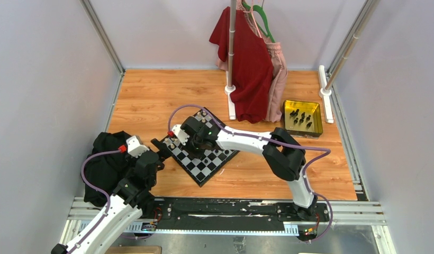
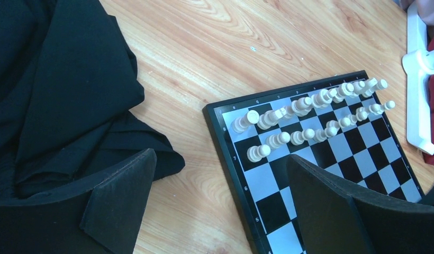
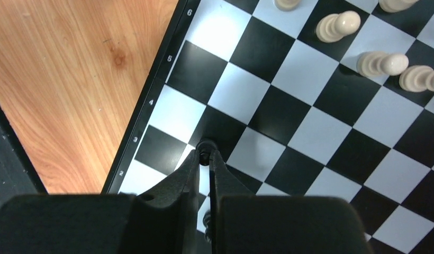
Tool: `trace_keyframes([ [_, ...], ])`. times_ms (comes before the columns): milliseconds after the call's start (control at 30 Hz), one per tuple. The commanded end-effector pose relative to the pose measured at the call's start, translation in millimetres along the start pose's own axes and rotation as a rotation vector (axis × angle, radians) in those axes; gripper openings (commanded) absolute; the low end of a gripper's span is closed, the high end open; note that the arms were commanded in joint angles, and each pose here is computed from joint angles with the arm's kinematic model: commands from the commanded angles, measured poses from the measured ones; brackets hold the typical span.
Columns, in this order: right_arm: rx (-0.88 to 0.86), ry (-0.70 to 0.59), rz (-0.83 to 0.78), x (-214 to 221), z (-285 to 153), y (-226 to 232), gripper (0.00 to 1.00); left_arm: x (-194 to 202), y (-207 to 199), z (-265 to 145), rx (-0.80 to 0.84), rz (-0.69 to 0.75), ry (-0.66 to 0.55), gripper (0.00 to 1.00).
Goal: Set up the chess pieces on the board
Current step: Pick up the chess piece from the chessboard, then place the chess piece on the chessboard.
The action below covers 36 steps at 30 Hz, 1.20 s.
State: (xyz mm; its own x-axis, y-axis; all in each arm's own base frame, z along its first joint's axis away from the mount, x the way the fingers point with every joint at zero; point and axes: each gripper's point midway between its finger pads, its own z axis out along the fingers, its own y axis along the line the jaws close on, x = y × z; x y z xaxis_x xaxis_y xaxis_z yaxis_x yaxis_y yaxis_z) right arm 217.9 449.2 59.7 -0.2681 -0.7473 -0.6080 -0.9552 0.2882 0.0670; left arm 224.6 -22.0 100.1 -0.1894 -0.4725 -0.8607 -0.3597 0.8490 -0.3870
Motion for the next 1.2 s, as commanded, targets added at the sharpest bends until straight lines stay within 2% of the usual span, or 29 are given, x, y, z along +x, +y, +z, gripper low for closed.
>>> trace_keyframes([
  [0, 0.018, -0.028, -0.017, -5, -24, 7, 0.00, -6, 7, 0, -0.037, -0.026, -0.035, 1.00],
  [567, 0.034, 0.003, -0.021, 28, -35, 28, 0.00, -6, 9, 0, -0.050, -0.031, -0.039, 1.00],
  [1000, 0.044, 0.021, -0.015, 37, -34, 29, 0.00, -6, 8, 0, -0.044, -0.025, -0.037, 1.00],
  [1167, 0.045, 0.027, -0.015, 39, -33, 30, 0.13, -6, 7, 0, -0.040, -0.024, -0.035, 1.00],
])
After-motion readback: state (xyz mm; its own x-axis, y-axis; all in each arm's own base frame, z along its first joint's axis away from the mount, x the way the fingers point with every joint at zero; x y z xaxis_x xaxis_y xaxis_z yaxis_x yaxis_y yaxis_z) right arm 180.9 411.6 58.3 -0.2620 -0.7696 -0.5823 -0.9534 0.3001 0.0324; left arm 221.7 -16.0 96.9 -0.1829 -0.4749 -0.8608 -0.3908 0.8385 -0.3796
